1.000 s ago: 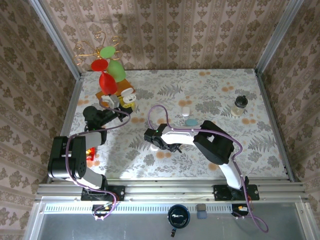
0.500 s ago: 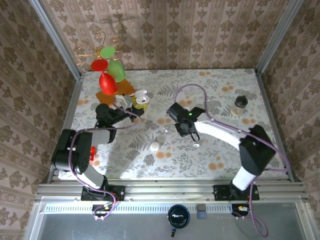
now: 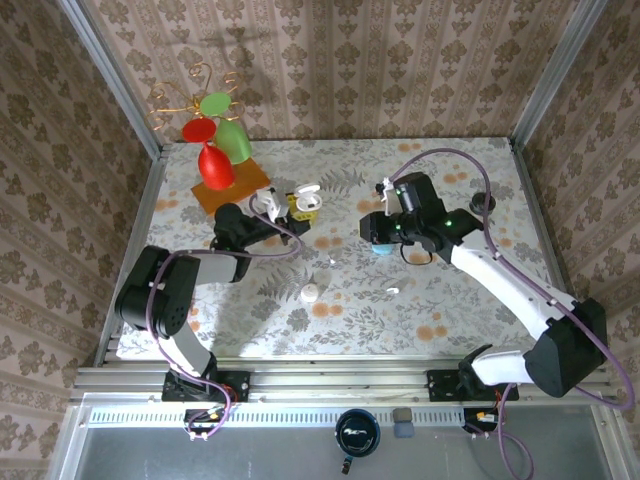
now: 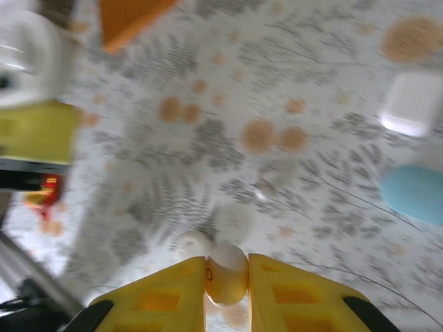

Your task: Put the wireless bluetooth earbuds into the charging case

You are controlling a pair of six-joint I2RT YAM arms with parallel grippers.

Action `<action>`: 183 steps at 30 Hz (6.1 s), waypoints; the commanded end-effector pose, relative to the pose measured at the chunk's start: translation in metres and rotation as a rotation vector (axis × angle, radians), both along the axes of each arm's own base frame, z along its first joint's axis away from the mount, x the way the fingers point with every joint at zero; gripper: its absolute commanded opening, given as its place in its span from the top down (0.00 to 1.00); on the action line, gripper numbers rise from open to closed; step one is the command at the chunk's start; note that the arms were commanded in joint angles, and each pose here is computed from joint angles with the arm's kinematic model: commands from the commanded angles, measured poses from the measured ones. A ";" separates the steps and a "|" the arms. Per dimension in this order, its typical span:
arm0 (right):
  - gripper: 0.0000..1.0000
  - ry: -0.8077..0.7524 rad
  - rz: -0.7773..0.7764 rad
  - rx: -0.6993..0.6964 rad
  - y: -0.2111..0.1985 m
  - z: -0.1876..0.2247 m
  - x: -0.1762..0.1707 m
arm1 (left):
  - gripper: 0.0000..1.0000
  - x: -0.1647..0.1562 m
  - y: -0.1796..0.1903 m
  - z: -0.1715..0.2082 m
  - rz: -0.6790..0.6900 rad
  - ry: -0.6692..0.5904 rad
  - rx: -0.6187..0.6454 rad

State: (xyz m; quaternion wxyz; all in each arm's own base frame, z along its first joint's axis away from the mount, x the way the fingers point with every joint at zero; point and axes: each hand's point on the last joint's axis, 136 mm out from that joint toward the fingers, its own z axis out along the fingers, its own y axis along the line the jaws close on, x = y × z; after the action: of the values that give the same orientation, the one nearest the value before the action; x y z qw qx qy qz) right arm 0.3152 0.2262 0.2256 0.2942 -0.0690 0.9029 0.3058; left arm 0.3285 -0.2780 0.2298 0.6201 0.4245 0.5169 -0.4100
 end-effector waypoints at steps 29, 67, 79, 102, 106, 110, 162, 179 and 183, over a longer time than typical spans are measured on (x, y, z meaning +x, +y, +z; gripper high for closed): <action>0.78 -0.098 0.226 0.246 0.090 0.061 0.038 | 0.63 -0.017 -0.033 0.006 -0.035 -0.134 0.010; 0.57 -0.082 0.130 0.140 0.077 0.041 0.046 | 0.62 -0.011 -0.033 0.021 0.019 -0.102 -0.032; 0.55 -0.232 0.213 0.216 0.076 0.092 0.027 | 0.63 -0.013 -0.035 0.011 0.005 -0.128 -0.004; 0.53 -0.106 0.158 0.118 0.065 0.072 0.043 | 0.64 -0.014 -0.041 0.019 0.023 -0.086 -0.039; 0.51 -0.105 0.065 0.212 0.046 0.081 0.046 | 0.63 -0.014 -0.042 0.020 0.008 -0.040 -0.055; 0.38 -0.028 0.039 0.360 0.036 0.076 0.047 | 0.63 -0.016 -0.043 0.027 -0.006 0.002 -0.082; 0.80 0.233 -0.148 0.367 0.022 -0.084 0.115 | 0.00 -0.010 0.001 -0.011 0.319 0.014 0.031; 0.66 0.299 -0.112 0.102 0.040 -0.185 0.142 | 0.00 0.011 0.051 -0.067 0.652 0.173 0.290; 0.51 0.241 -0.067 0.019 0.034 -0.167 0.142 | 0.00 0.013 0.060 -0.079 0.723 0.191 0.364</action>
State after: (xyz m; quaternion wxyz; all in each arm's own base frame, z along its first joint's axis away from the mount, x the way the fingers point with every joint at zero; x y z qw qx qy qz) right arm 0.4576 0.2724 0.0510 0.1802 0.0384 0.9165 0.3552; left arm 0.3363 -0.2294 0.1558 0.5996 0.2847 0.7313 -0.1570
